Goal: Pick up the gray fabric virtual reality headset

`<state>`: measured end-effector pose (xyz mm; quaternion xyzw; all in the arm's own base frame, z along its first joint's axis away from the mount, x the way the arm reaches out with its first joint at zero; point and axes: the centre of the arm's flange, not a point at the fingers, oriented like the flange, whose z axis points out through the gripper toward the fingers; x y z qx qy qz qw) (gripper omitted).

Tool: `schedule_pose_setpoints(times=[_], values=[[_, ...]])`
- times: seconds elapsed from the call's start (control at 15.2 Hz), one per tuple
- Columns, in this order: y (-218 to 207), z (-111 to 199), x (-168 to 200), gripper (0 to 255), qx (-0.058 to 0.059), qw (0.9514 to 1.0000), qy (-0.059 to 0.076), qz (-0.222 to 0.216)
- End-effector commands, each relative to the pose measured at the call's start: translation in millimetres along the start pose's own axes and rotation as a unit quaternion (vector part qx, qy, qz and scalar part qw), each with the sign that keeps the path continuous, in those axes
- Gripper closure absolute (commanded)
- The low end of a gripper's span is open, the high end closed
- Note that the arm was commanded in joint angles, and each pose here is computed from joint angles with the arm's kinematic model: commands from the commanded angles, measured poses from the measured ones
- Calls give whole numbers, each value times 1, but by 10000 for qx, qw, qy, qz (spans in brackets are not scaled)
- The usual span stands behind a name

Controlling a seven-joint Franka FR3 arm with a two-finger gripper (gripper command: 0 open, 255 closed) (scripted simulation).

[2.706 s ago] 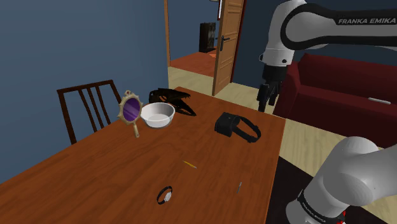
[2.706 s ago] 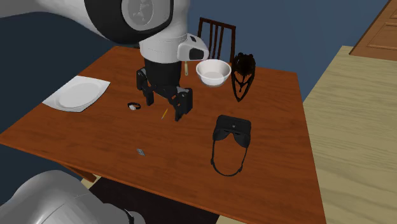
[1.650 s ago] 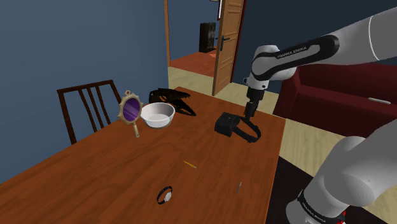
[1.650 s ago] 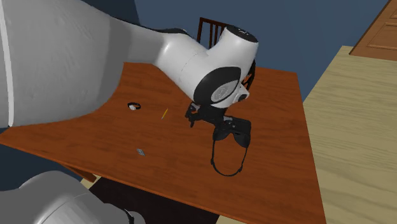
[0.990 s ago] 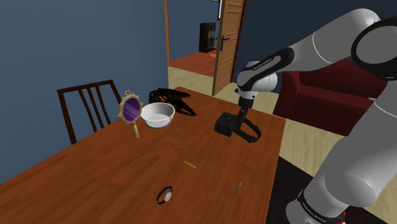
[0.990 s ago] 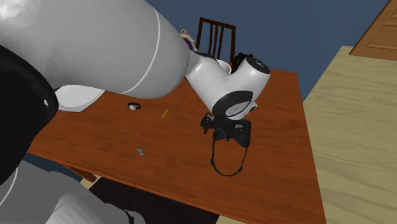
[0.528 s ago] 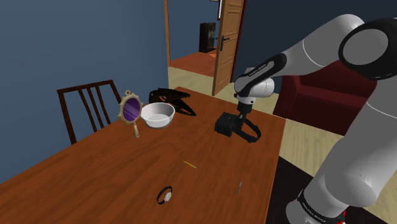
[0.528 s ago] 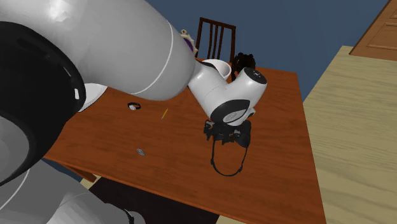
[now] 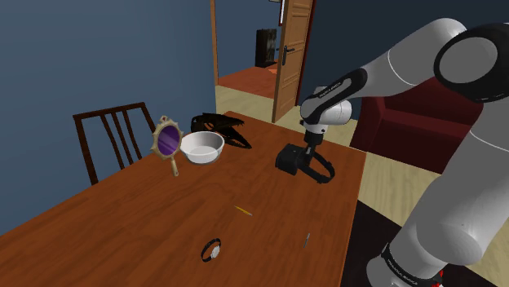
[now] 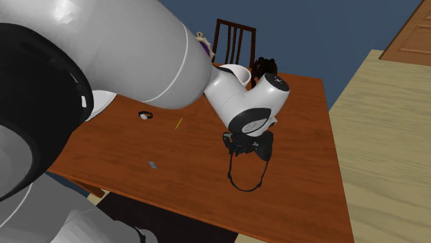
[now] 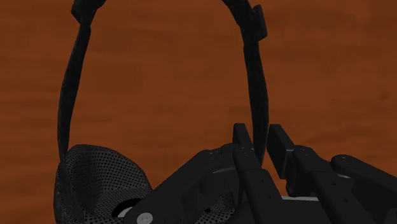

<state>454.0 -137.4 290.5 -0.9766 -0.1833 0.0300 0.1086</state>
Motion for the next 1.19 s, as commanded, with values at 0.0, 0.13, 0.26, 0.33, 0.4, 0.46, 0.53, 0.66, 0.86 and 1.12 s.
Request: schedule_pose_setpoints(times=[0.0, 0.13, 0.26, 0.33, 0.4, 0.46, 0.53, 0.66, 0.86, 1.12], values=[[1, 0, 0, 255, -3, 10000, 2, 7], [-2, -10, 0, 255, -3, 10000, 2, 7], [-4, -20, -1, 255, -3, 10000, 2, 7], [-5, -25, -1, 255, -3, 10000, 2, 7], [-6, -30, -1, 255, -3, 10000, 2, 7], [-8, -36, -1, 255, -3, 10000, 2, 7], [-9, -41, -1, 255, -3, 10000, 2, 7], [-11, -51, -1, 255, -3, 10000, 2, 7], [-15, -67, -2, 255, -3, 10000, 2, 7], [-17, -78, -2, 255, -3, 10000, 2, 7]])
